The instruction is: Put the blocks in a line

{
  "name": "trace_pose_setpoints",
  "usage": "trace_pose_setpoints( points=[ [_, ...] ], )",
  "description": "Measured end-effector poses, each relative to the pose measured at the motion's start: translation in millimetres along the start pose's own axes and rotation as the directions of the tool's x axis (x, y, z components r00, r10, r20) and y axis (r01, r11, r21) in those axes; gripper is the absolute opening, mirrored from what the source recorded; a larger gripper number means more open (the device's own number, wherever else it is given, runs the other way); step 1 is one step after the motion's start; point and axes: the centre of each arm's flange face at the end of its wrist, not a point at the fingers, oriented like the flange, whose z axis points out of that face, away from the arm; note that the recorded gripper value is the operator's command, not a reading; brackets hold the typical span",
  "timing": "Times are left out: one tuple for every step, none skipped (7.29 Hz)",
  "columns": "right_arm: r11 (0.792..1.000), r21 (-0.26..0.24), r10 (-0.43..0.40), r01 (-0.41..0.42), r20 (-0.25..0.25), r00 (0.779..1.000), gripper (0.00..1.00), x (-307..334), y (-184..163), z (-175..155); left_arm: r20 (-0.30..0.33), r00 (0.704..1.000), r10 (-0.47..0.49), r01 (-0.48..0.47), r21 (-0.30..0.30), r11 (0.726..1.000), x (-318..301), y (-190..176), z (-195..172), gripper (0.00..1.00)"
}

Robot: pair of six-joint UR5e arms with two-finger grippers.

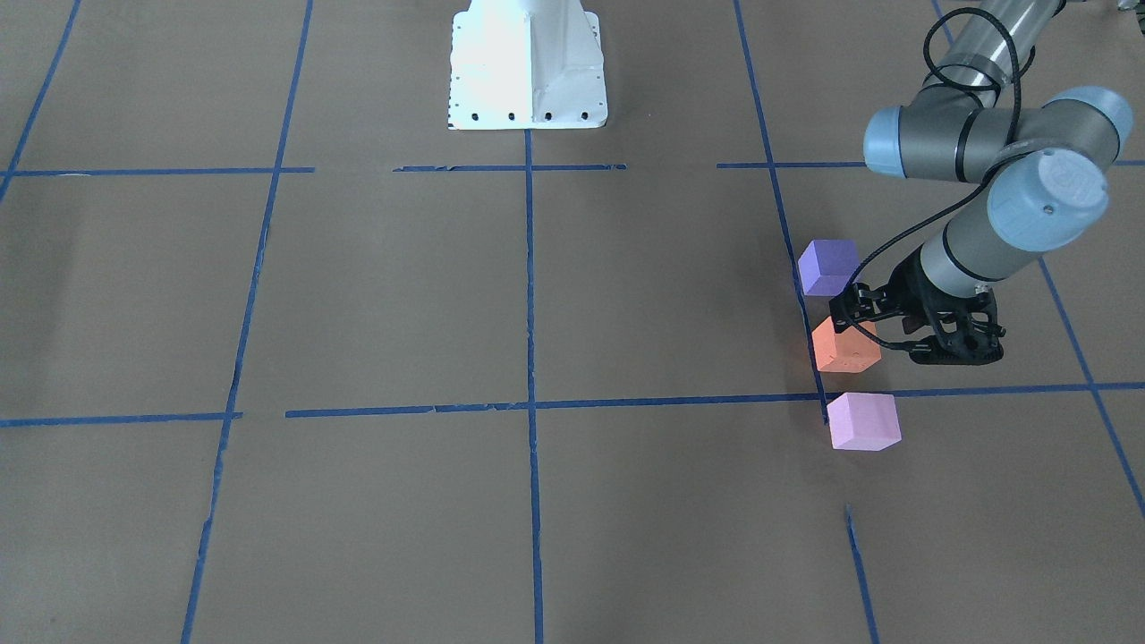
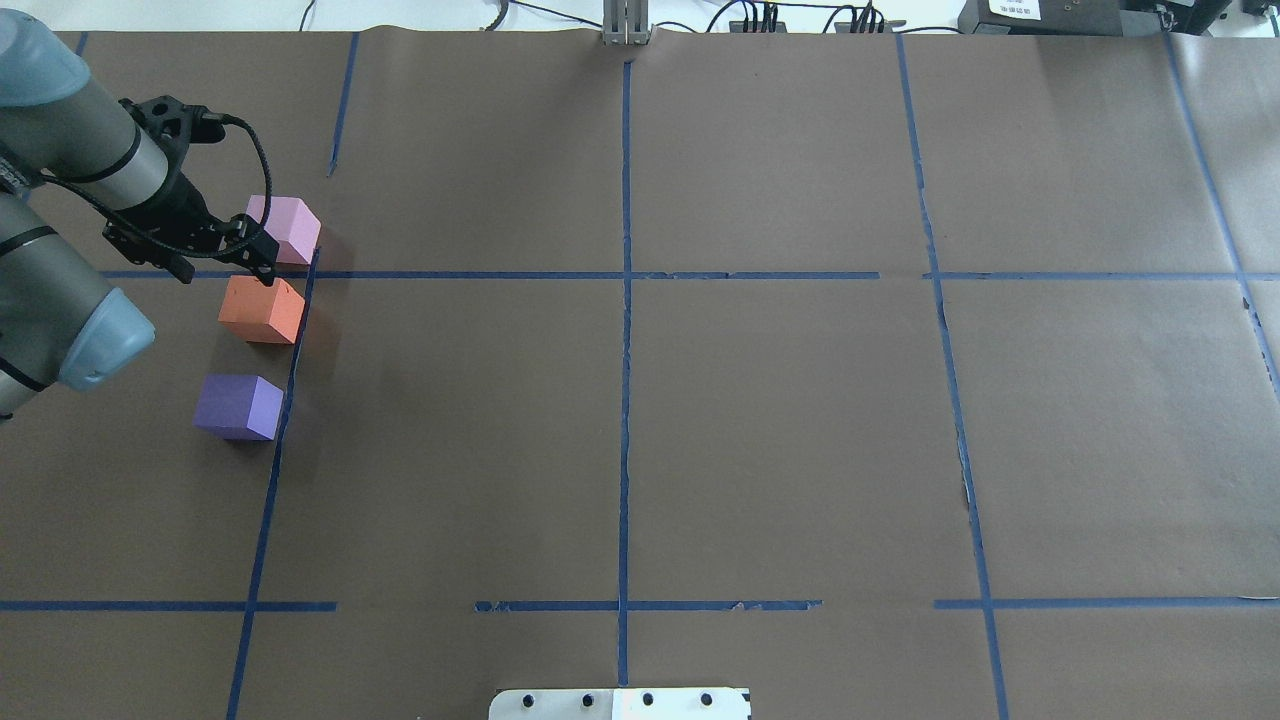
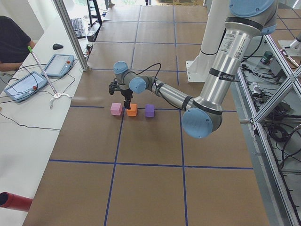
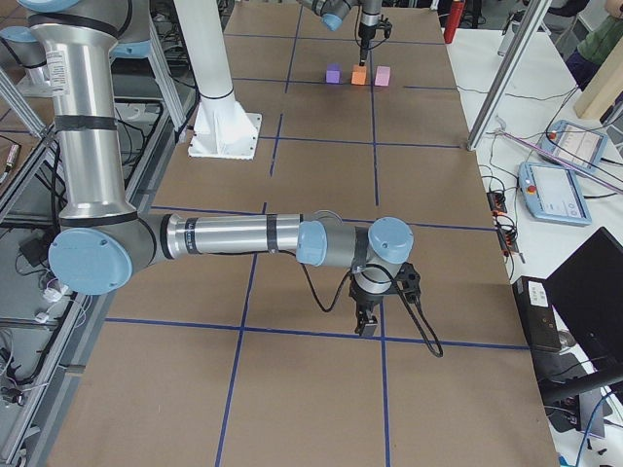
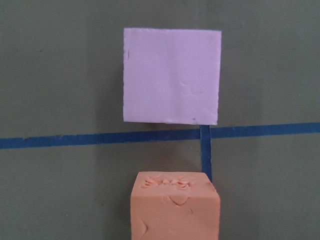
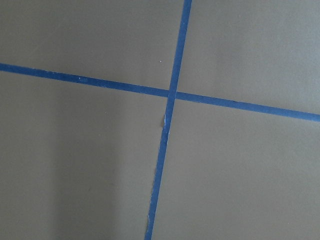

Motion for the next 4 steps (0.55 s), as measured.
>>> trace_pose_setpoints(
  points=[
    [1.000, 0.000, 0.000, 0.000, 0.000, 1.000, 1.00, 0, 0, 0, 0.004, 1.000, 0.023, -0.023, 0.028, 0.999, -19, -6, -23, 1.00],
    [1.000, 0.000, 0.000, 0.000, 0.000, 1.000, 1.00, 0, 0, 0, 0.018, 0.998, 0.063, -0.064, 0.053, 0.997, -54, -13, -44, 1.00],
    [1.000, 0.000, 0.000, 0.000, 0.000, 1.000, 1.00, 0, 0, 0, 0.036, 0.994, 0.099, -0.101, 0.067, 0.993, -95, -14, -60, 1.00],
    [1.000, 0.000, 0.000, 0.000, 0.000, 1.000, 1.00, 0, 0, 0, 0.059, 0.991, 0.120, -0.124, 0.077, 0.989, -147, -7, -73, 1.00]
  ],
)
